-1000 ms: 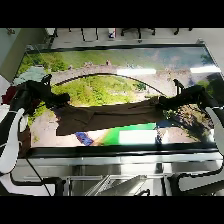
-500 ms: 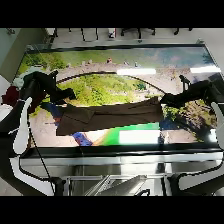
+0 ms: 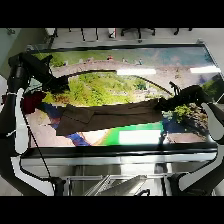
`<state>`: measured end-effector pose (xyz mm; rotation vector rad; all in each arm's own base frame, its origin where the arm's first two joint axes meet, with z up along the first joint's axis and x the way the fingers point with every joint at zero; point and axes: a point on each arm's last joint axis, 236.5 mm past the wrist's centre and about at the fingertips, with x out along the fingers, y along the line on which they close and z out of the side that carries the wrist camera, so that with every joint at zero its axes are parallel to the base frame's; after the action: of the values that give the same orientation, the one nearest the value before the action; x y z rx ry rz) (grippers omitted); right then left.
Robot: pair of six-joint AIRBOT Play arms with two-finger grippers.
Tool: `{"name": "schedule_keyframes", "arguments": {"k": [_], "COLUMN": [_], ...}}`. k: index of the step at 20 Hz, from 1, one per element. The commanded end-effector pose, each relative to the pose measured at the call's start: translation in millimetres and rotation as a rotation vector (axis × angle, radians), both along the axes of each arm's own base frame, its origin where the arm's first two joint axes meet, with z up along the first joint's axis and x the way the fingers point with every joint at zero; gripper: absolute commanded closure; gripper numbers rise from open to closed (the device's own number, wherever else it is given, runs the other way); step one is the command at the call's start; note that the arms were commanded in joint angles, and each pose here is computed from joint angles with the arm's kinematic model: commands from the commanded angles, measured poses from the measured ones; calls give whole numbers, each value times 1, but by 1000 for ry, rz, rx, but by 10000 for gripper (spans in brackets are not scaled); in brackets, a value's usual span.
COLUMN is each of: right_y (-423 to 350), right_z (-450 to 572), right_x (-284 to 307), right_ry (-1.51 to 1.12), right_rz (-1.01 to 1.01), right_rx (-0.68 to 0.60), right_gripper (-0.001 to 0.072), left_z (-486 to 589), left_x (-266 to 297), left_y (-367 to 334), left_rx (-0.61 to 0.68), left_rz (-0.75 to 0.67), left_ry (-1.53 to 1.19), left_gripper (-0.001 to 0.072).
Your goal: Fold the shirts.
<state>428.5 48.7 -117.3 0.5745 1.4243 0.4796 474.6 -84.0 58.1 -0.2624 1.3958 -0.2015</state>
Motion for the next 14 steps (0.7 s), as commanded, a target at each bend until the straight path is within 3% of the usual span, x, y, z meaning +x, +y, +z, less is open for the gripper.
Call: {"name": "schedule_keyframes", "arguments": {"k": [1, 5, 11, 14], "right_y": [5, -6, -25, -14], "right_z": [-8, 26, 187, 249], "right_x": [6, 14, 3, -20], "right_ry": [-27, -79, -299, -409], "right_rz": [11, 9, 45, 87], "right_rx": [0, 4, -3, -18], "right_gripper": [689, 691, 691, 691], "left_z": [17, -15, -112, -133], "left_x": [1, -9, -55, -78], "left_y": [-26, -104, -261, -348], "left_rx": [-5, -19, -45, -205], "left_rz": [-37, -157, -388, -434], "left_ry": [-39, -57, -86, -60], "left_gripper": [693, 693, 694, 694]}}
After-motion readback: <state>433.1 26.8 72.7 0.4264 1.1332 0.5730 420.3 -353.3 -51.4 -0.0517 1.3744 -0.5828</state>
